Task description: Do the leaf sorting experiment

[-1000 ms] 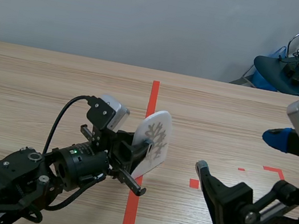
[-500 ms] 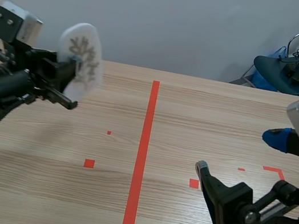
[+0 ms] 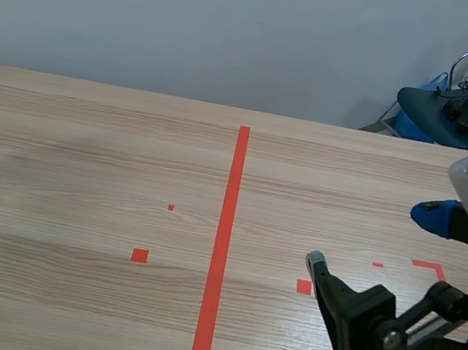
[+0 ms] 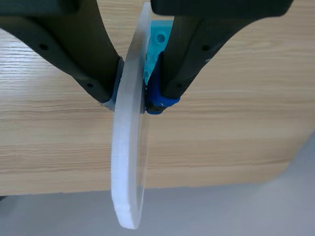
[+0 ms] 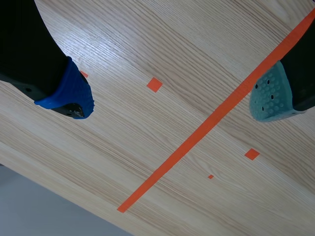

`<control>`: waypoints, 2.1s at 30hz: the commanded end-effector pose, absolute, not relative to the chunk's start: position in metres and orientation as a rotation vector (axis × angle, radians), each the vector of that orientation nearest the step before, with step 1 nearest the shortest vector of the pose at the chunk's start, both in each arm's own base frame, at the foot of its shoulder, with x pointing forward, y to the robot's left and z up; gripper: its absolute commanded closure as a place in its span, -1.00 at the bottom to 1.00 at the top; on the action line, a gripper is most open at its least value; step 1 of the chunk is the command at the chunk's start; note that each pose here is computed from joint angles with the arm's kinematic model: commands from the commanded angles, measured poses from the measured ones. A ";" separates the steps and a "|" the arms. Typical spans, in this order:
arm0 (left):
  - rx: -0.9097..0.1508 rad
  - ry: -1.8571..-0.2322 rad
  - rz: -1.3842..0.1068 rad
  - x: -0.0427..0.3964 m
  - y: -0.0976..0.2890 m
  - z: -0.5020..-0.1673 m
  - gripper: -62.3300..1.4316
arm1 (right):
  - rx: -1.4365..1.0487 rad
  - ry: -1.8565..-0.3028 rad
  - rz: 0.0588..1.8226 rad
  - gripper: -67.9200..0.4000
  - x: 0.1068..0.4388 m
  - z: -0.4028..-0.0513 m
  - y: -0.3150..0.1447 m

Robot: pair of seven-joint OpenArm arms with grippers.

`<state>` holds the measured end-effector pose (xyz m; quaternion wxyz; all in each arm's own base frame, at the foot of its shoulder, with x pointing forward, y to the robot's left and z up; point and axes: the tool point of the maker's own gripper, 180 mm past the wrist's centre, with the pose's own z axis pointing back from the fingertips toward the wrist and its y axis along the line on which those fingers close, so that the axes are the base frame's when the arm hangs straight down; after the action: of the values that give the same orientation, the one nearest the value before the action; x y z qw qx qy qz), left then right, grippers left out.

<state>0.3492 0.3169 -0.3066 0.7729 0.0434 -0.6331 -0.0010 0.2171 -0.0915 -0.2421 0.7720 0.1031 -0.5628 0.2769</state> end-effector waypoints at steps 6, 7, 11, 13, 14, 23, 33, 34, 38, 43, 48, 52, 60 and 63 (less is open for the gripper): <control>0.048 -1.371 0.148 0.342 0.332 -0.318 0.69 | 0.225 -1.266 0.597 -1.00 0.221 -0.228 -0.090; 0.050 -1.366 0.158 0.340 0.334 -0.321 0.69 | 0.225 -1.266 0.597 -1.00 0.221 -0.228 -0.090; 0.051 -1.344 0.192 0.335 0.340 -0.330 0.69 | 0.225 -1.266 0.597 -1.00 0.221 -0.228 -0.090; 0.055 -1.336 0.196 0.334 0.342 -0.332 0.69 | 0.225 -1.266 0.597 -1.00 0.221 -0.228 -0.090; 0.056 -1.335 0.197 0.333 0.342 -0.333 0.68 | 0.225 -1.266 0.597 -1.00 0.221 -0.228 -0.090; 0.034 -1.381 0.142 0.341 0.339 -0.313 -0.71 | 0.225 -1.266 0.597 -1.00 0.221 -0.228 -0.090; 0.013 -1.443 -0.113 0.354 0.327 -0.211 -0.93 | 0.177 -1.316 0.600 -1.00 0.230 -0.211 -0.099; -0.032 -1.453 -0.167 0.353 0.315 -0.199 -0.94 | 0.163 -1.333 0.602 -1.00 0.232 -0.205 -0.101; -0.240 -1.474 -0.411 0.334 0.248 -0.166 -1.00 | 0.114 -1.389 0.609 -1.00 0.239 -0.183 -0.110; -0.386 -1.423 -0.632 0.293 0.172 -0.160 -1.00 | 0.103 -1.418 0.565 -1.00 0.245 -0.172 -0.121; -0.504 -1.400 -0.681 0.250 0.122 -0.160 -1.00 | 0.100 -1.434 0.523 -1.00 0.249 -0.164 -0.131; -0.506 -1.396 -0.615 0.237 0.112 -0.163 -1.00 | 0.126 -1.421 0.489 -1.00 0.249 -0.165 -0.133; -0.335 -1.367 -0.541 0.252 0.141 -0.182 -1.00 | 0.138 -1.407 0.474 -1.00 0.249 -0.167 -0.133; -0.322 -1.336 -0.523 0.253 0.149 -0.193 -1.00 | 0.135 -1.395 0.474 -1.00 0.249 -0.169 -0.134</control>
<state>0.2518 0.1496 -0.1952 0.7454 -0.1410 -0.6051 -0.2415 0.2480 -0.1336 -0.1727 0.7417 0.0611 -0.6307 0.2199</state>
